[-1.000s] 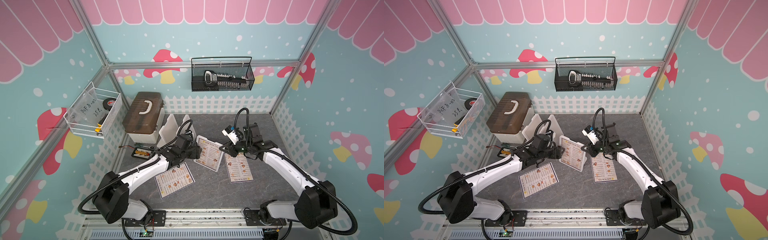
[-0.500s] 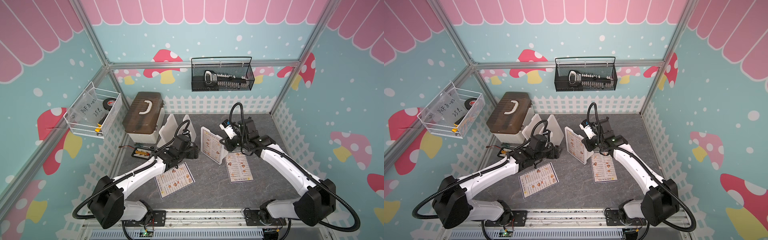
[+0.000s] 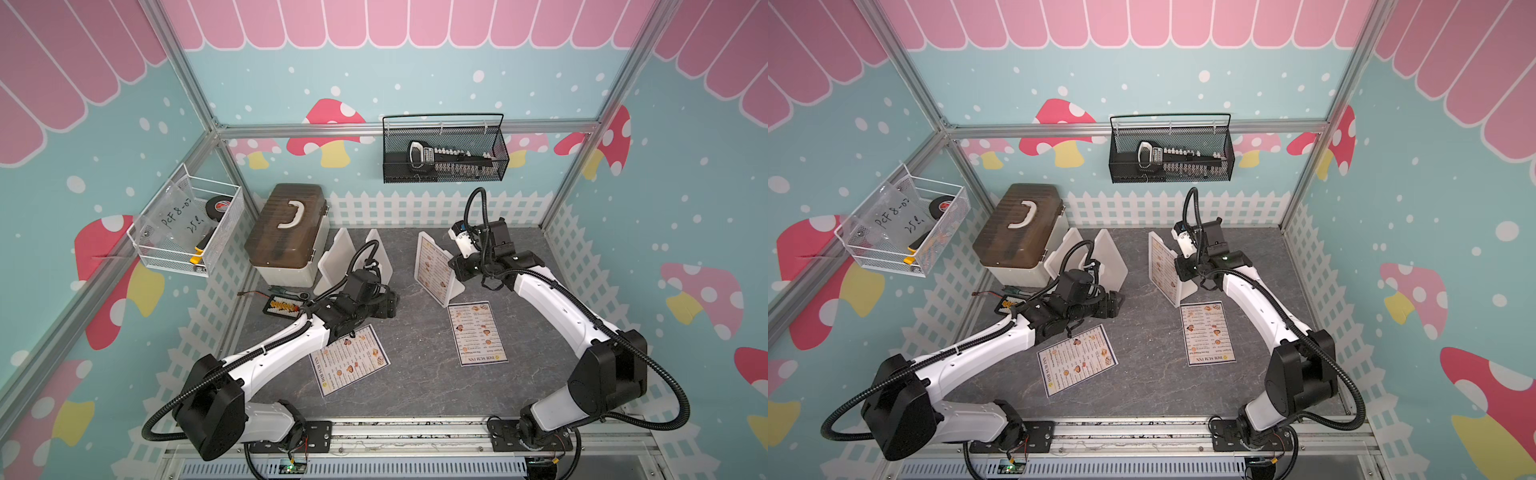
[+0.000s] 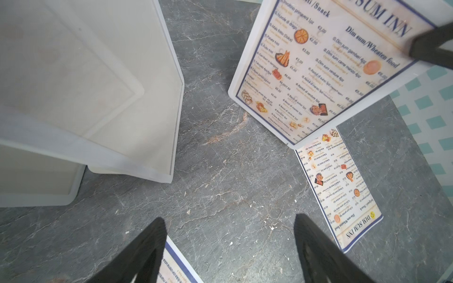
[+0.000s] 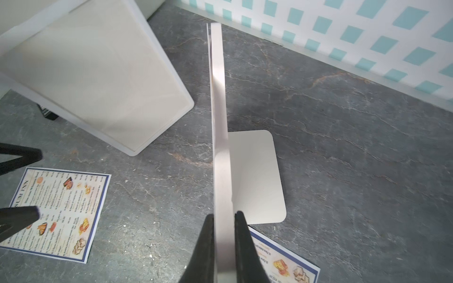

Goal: Insert the menus into the narrow rack
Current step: Move the narrow rack to the center of the board.

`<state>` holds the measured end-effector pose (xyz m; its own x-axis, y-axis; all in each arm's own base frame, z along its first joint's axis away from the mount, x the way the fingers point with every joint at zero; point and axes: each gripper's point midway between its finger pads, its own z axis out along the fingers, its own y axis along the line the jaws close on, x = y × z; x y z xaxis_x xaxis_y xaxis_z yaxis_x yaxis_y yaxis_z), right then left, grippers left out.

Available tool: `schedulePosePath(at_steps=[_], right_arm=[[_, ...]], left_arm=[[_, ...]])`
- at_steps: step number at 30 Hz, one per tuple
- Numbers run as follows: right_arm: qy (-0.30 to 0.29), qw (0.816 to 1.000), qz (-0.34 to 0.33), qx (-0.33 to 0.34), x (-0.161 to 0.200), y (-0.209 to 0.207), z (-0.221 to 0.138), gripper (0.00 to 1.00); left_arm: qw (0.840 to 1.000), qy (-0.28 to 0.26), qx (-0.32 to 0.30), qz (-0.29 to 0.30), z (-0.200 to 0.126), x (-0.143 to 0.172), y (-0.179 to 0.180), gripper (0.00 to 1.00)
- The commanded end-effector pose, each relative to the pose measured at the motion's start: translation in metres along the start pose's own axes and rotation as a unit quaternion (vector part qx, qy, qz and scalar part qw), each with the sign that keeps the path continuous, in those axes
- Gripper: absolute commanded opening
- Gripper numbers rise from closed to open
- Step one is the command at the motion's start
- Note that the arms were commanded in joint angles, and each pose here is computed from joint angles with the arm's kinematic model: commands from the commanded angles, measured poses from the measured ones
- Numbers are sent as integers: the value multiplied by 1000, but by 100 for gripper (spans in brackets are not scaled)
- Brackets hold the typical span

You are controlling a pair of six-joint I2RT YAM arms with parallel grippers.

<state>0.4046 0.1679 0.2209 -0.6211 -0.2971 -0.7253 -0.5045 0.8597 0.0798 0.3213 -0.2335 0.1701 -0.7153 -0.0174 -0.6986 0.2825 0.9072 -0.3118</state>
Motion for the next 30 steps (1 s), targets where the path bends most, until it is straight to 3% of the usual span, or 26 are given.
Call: schedulePosePath(at_steps=[1,19,26,30], right_arm=[[-1,999,18,29,-2,-30,-8,7],[-21,994,102,37,14,-169,-40,8],[-18,993,111,34,20,-197,-40,9],[-14,993,114,37,24,-204,-37,16]], left_arm=[[1000,-4,2,13,-6,-3,-2,81],[999,4,9,35,-12,-7,-6,82],[999,6,8,34,-13,-7,-5,82],[999,7,6,34,-13,-7,-4,82]])
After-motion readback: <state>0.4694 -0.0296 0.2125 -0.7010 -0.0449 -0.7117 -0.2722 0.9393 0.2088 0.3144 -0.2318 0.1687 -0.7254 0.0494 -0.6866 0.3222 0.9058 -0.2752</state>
